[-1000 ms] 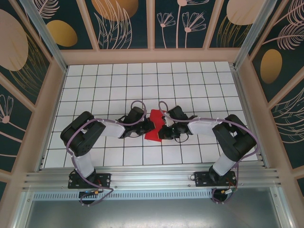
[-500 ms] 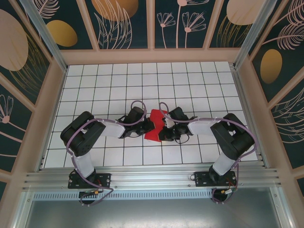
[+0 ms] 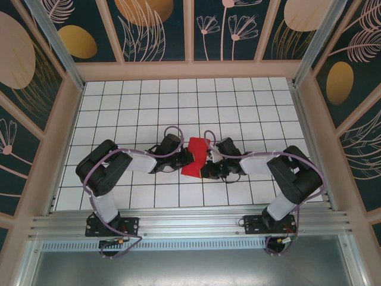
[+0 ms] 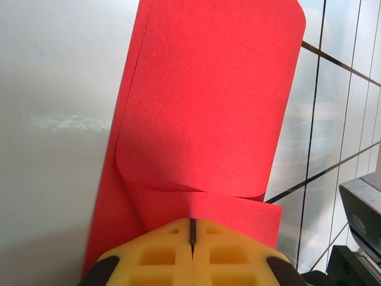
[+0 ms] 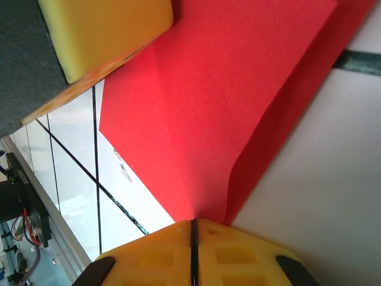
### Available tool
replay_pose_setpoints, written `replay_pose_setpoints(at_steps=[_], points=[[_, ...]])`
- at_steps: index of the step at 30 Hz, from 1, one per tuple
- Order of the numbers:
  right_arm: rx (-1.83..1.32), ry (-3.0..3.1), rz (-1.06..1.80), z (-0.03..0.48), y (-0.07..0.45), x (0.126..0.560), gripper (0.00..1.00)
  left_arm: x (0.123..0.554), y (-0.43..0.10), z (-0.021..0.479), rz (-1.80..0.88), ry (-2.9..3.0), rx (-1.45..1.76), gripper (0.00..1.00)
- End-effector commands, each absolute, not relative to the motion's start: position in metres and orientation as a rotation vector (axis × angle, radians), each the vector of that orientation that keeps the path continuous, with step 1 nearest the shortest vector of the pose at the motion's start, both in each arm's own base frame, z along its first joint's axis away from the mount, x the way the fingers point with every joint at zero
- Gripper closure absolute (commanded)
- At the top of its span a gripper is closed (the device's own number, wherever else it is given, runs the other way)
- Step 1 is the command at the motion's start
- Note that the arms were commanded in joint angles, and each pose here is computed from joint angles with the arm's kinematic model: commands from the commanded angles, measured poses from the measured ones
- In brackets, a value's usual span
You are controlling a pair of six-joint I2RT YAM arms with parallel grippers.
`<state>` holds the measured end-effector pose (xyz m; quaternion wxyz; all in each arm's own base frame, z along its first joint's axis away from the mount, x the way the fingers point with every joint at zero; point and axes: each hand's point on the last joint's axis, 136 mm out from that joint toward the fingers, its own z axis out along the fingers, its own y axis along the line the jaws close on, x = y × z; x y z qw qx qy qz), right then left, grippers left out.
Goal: Fold a paper plane with a square sheet of paper (pick it up from the middle)
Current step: Fold the triangle a second time at the center of the table.
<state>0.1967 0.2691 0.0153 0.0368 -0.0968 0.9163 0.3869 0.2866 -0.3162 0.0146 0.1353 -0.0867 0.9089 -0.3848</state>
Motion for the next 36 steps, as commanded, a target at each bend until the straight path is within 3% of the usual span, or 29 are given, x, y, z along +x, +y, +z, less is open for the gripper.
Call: replay_pose_setpoints(at_steps=[1,7,16,23,31,36], points=[[-0.224,3.006,1.135,-0.006,0.245,0.157,0.88,0.277,-0.294,-0.015,-0.947,2.729,-0.289,0.95],[-0.248,3.018,1.060,-0.001,0.237,0.156,0.88,0.277,-0.296,-0.015,-0.951,2.731,-0.280,0.95],[-0.248,2.768,1.104,0.064,0.272,0.212,0.88,0.278,-0.297,-0.012,-0.956,2.725,-0.273,0.95],[-0.266,2.836,1.039,0.037,0.291,0.224,0.89,0.280,-0.298,-0.009,-0.961,2.720,-0.270,0.95],[-0.219,2.972,0.934,-0.006,0.269,0.210,0.89,0.282,-0.300,-0.003,-0.967,2.703,-0.252,0.94],[-0.201,3.006,0.951,-0.016,0.263,0.201,0.89,0.291,-0.306,0.024,-1.028,2.624,-0.233,0.84]])
